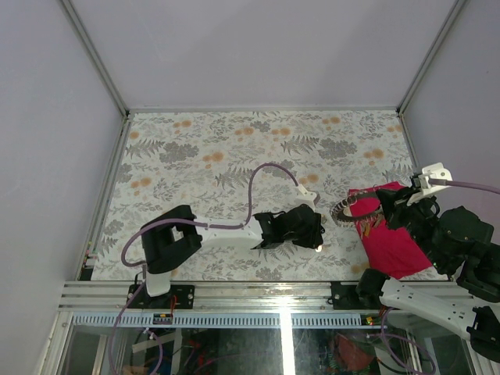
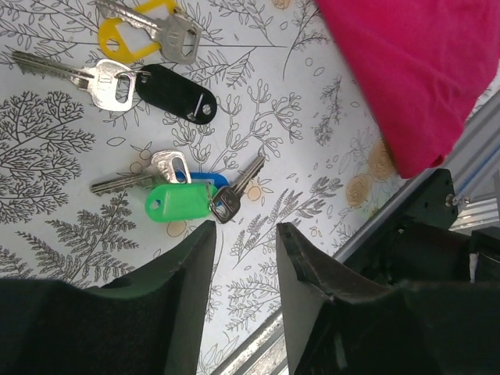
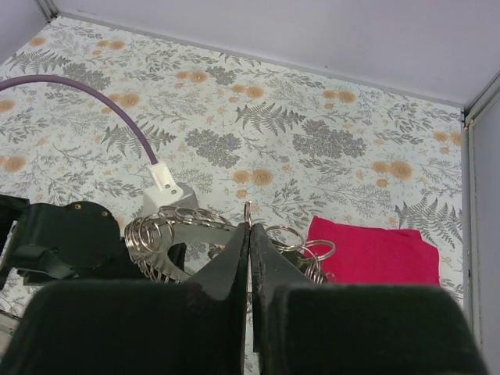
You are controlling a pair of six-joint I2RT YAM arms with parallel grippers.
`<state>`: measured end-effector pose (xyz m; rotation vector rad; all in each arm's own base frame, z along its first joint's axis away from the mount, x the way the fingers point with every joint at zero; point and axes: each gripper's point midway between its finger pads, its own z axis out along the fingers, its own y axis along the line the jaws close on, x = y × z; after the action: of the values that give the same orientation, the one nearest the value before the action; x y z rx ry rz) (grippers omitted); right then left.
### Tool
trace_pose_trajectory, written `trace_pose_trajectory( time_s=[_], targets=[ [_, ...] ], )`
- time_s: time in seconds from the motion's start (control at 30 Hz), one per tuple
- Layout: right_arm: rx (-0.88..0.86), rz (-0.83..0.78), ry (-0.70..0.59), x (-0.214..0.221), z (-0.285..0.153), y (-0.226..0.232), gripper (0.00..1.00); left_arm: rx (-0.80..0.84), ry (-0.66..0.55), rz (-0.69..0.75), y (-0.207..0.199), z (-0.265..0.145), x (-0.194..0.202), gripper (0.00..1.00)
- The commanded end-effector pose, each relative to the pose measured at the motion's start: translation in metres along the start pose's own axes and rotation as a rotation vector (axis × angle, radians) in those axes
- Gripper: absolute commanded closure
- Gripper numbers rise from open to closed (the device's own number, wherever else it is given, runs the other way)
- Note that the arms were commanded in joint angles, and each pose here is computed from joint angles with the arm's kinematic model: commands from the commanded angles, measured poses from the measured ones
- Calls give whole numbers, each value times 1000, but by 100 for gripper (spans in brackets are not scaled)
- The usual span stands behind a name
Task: Put the keys on the keyring
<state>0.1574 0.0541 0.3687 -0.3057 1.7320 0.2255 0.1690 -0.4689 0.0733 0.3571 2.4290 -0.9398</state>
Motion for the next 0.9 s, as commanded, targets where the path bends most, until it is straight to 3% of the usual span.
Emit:
trace_pose_trajectory(
  time_s=[0.0,0.87],
  targets=[
    [-5,87,-86,-24,2,4,100,-16,-30,10,-6,9,-9,64],
    [-40,93,-77,-17,7,14,100,-82,10,39,11,36,4,68]
  ],
)
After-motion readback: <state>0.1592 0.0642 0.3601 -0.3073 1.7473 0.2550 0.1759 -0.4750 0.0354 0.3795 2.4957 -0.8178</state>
